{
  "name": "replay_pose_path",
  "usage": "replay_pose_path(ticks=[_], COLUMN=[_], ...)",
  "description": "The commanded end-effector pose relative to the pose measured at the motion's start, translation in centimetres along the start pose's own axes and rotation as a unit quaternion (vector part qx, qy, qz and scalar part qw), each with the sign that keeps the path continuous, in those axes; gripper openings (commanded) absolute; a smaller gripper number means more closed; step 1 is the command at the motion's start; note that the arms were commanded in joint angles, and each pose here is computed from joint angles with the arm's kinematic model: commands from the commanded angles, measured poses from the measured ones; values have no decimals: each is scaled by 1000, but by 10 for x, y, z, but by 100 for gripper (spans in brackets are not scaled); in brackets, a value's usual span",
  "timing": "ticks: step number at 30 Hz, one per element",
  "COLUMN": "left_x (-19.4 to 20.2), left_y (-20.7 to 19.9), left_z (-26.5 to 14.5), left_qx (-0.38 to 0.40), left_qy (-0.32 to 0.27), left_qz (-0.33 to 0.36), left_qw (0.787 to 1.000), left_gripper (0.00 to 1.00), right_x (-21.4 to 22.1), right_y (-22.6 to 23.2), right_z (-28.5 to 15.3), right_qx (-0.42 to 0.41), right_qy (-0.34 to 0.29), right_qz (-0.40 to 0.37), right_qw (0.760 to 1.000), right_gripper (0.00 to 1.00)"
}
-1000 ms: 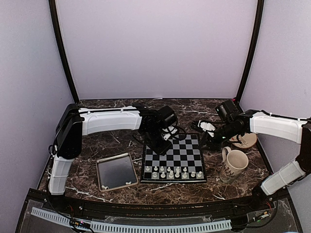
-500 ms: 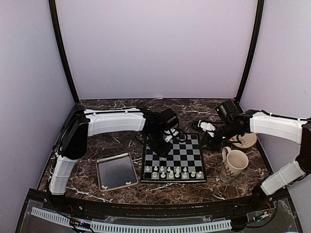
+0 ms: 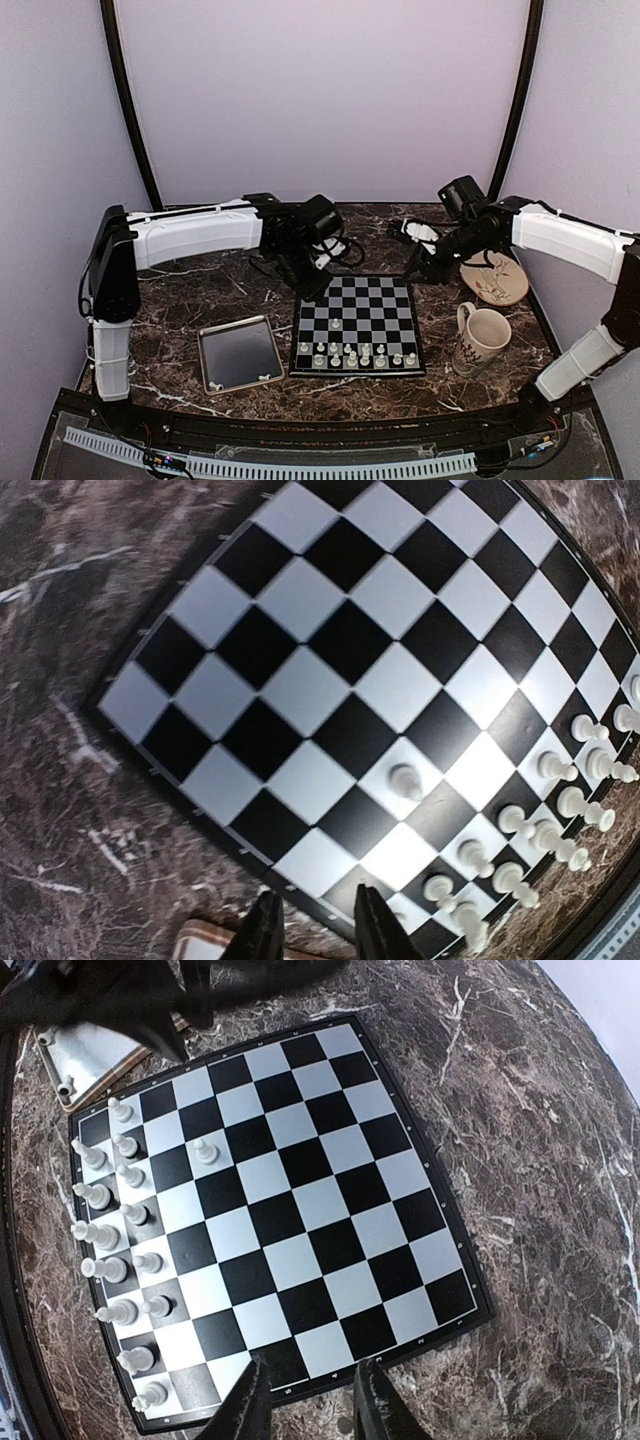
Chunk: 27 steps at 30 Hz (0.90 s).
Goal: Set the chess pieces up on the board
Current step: Pick up the pawn from the chessboard.
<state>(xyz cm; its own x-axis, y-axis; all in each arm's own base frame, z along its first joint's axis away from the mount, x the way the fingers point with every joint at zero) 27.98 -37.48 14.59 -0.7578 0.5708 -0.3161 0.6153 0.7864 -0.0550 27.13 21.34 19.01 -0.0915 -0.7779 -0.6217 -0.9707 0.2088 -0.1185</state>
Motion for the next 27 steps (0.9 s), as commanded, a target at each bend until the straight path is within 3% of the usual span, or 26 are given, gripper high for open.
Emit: replay_pose_path(ticks=[1, 6, 11, 27], left_x=[-6, 12, 21, 27], left_y=[62, 119, 159, 171], left_z=[-52, -75, -96, -103], left_qx=[-29, -45, -57, -70], left_qy=[-81, -160, -242, -239], left_qz=[-45, -97, -136, -142], left_qw=[995, 981, 959, 958], left_gripper=[27, 29, 44, 45], right_x=[-22, -43, -55, -66], right_y=[-3, 4, 17, 50], right_z=[8, 40, 79, 152], right_qx=[-14, -40, -75, -146], right_qy=[8, 33, 72, 120], right_qz=[-17, -38, -59, -79], right_qw=[1000, 998, 993, 979], right_gripper=[30, 30, 31, 31])
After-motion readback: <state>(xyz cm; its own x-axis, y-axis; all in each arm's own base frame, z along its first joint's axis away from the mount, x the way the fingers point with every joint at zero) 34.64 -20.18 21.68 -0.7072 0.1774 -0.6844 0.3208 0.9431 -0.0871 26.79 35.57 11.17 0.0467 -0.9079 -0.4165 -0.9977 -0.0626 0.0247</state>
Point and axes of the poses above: each gripper's point midway between its finger pads, its own z axis out along the fingers, its own y axis along the line the jaws close on, x = y × z, the point moved 4 cm from there along -z, back along the fingers, and after that the axes turned 10 degrees about -z, right-handed, at the moved point
